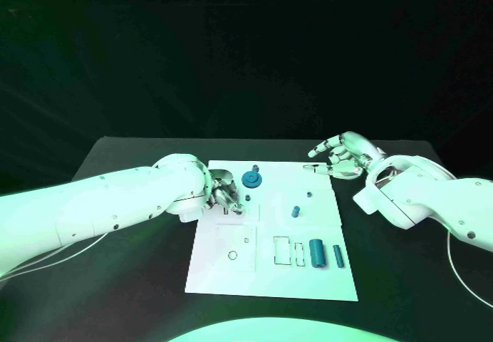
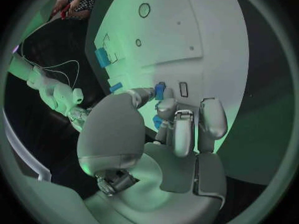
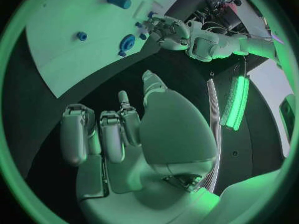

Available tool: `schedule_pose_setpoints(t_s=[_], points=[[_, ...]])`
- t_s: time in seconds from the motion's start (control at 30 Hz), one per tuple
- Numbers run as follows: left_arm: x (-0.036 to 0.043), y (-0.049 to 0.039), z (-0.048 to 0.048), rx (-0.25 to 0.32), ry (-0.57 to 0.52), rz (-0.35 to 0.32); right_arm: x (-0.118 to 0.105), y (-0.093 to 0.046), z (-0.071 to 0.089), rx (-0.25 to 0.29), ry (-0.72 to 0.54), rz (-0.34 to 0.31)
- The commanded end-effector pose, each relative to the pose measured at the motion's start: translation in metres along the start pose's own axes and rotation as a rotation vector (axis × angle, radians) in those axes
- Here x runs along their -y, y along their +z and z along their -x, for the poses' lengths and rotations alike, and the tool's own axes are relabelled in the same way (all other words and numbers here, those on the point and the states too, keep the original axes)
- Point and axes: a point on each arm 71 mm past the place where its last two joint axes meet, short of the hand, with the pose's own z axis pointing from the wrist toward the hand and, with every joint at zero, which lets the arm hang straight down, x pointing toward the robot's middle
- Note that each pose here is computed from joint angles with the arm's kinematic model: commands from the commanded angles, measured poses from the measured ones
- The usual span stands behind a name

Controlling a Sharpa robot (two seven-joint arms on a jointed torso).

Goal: Assemble the parts on the task board

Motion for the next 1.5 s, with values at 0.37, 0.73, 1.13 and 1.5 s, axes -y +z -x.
schedule_pose_setpoints(t_s=[0.37,0.73,1.13,1.5], points=[[-0.0017,0.0001,-0.0046,-0.039,0.021,0.007,-0.0007,-0.0003,-0.0014,-0.016,-0.010,0.011],[-0.0003,0.0007,-0.0051,-0.044,0.020,0.005,-0.0006,-0.0004,-0.0014,-0.016,-0.010,0.010],[0.0013,0.0021,-0.0055,-0.055,0.012,0.003,-0.0004,0.0000,-0.0013,-0.016,-0.010,0.010],[0.0025,0.0042,-0.0054,-0.061,0.010,0.004,-0.0003,0.0000,-0.0011,-0.015,-0.010,0.010]])
